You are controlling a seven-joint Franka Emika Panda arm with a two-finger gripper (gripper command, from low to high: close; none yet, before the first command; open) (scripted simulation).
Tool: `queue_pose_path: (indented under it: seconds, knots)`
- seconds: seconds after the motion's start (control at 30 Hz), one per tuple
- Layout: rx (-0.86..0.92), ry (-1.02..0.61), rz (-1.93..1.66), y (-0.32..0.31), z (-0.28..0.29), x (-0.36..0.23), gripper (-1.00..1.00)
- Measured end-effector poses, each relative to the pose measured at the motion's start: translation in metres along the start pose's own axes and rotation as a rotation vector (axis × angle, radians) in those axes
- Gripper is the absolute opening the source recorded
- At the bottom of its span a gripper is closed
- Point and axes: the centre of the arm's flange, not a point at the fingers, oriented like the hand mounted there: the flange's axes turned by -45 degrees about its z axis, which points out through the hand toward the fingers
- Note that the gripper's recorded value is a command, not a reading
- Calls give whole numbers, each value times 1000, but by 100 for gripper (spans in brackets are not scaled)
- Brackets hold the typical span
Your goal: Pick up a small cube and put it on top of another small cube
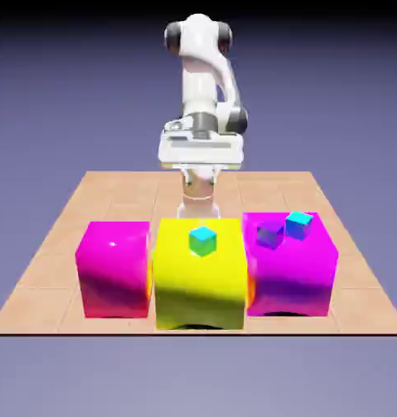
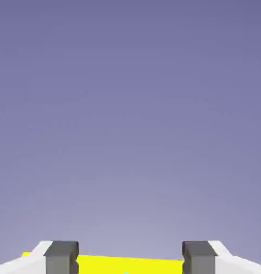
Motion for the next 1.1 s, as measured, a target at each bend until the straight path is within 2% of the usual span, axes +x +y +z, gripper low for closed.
queue_pose_path:
  seconds: [0.57,1.1]
  knots:
    - [-144,2,-902,120,-22,-12,0]
    - [-195,-214,-1744,227,-10,-107,0]
